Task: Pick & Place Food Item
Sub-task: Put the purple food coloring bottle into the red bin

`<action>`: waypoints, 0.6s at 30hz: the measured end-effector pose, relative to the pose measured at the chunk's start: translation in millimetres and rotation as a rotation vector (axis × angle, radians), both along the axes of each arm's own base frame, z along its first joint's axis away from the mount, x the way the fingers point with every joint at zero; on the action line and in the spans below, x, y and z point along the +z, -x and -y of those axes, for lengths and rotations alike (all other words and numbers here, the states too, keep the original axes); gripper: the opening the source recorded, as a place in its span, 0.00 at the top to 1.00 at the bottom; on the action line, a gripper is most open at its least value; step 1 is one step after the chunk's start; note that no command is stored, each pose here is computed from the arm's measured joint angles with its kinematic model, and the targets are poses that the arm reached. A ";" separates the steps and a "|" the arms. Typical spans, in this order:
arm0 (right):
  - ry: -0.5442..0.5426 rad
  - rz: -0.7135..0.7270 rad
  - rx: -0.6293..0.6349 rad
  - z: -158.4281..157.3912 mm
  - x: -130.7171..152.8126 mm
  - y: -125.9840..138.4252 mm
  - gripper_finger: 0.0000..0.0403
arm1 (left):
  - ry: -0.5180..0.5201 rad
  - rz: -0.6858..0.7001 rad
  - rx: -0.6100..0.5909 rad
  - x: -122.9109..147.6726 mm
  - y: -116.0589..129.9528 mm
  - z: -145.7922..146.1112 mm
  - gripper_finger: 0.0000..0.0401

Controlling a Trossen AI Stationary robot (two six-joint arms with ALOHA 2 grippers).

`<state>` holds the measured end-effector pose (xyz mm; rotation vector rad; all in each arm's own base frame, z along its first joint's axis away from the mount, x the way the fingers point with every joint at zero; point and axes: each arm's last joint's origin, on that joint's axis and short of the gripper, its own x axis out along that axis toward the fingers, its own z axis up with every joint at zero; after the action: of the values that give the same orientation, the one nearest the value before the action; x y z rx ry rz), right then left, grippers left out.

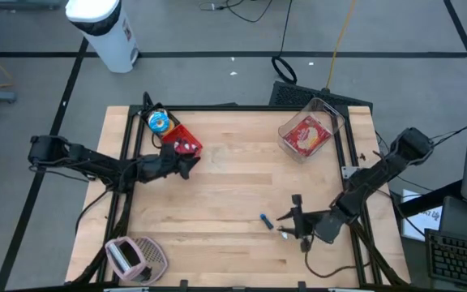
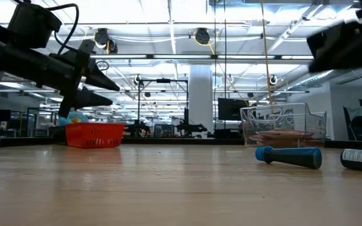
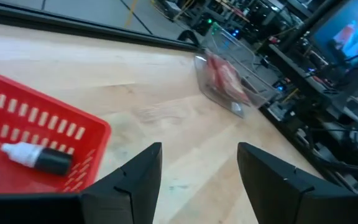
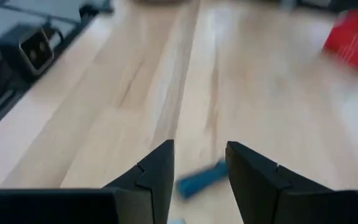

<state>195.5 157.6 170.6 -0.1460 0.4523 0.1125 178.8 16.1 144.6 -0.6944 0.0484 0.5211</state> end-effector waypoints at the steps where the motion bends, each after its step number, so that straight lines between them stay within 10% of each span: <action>1: -0.029 -0.040 -0.007 0.0 -4.2 1.2 0.67 | -0.005 0.004 -0.010 0.6 -0.3 1.6 0.47; 11: -0.260 -0.209 -0.125 -20.4 -33.8 4.2 0.54 | -0.121 0.065 -0.090 11.2 -2.6 13.7 0.47; 18: -0.130 -0.230 -0.184 -42.2 -36.9 1.9 0.50 | -0.116 0.061 -0.095 10.5 -2.5 14.6 0.47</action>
<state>193.6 199.8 133.7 0.0374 0.6839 -0.0229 181.4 1.5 155.1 -0.5913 -0.0055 0.4078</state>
